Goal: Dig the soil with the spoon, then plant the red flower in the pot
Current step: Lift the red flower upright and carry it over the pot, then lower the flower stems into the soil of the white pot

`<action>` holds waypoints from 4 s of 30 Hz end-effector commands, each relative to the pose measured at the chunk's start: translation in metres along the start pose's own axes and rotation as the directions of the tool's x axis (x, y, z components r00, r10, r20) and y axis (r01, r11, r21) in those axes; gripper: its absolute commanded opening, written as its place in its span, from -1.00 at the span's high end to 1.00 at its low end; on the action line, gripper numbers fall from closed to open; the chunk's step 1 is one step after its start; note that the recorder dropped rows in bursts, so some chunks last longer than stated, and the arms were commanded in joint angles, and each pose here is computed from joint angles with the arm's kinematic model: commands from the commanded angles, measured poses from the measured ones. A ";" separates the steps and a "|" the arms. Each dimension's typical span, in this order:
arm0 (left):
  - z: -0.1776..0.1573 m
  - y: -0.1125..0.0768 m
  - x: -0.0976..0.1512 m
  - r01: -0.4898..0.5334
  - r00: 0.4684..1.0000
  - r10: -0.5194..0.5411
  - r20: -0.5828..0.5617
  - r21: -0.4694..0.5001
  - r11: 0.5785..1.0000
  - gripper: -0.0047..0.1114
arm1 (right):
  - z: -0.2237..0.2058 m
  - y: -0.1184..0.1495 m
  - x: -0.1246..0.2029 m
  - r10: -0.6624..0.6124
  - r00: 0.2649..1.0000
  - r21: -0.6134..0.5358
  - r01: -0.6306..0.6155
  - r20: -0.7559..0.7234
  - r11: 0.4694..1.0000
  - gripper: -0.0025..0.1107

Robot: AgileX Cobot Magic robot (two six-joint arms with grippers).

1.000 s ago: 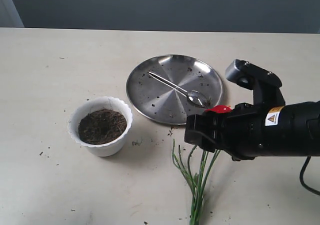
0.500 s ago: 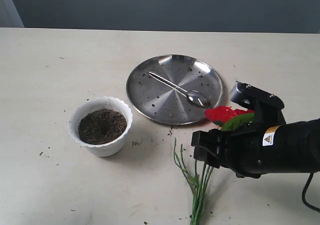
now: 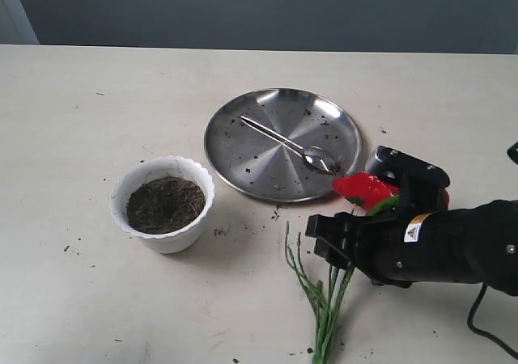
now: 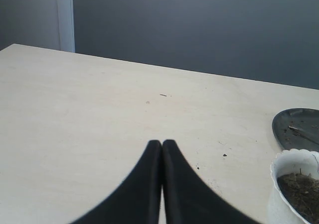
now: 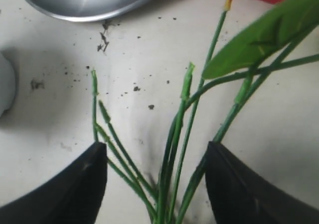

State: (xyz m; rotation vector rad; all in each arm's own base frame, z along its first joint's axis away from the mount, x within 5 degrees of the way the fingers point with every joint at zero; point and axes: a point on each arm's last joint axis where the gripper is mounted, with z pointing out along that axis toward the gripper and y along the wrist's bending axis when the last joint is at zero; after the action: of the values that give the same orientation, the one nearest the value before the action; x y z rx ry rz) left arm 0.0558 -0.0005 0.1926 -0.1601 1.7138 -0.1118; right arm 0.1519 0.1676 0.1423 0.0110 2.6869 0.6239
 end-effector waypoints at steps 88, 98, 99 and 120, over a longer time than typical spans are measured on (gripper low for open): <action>0.000 0.000 0.001 -0.001 1.000 0.001 0.000 0.002 1.000 0.91 | 0.058 0.141 -0.053 -0.185 0.560 -0.436 0.779 0.808 0.451 0.97; 0.000 0.000 0.001 -0.001 1.000 0.001 0.000 0.002 1.000 0.91 | 0.058 0.140 -0.056 -0.191 0.530 -0.399 0.790 0.826 0.466 0.97; 0.000 0.000 0.001 -0.001 1.000 0.001 0.000 0.002 1.000 0.91 | 0.058 0.140 -0.055 -0.194 0.531 -0.400 0.791 0.825 0.463 0.97; 0.000 0.000 0.001 -0.001 1.000 0.001 0.000 0.002 1.000 0.91 | 0.083 0.110 -0.024 -0.294 0.635 -0.460 0.742 0.714 0.488 0.97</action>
State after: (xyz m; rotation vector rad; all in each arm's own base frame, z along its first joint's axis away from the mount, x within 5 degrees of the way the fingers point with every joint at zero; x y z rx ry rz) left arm 0.0558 -0.0005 0.1926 -0.1601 1.7138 -0.1118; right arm 0.2001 0.3026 0.1449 -0.7145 1.4354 1.2222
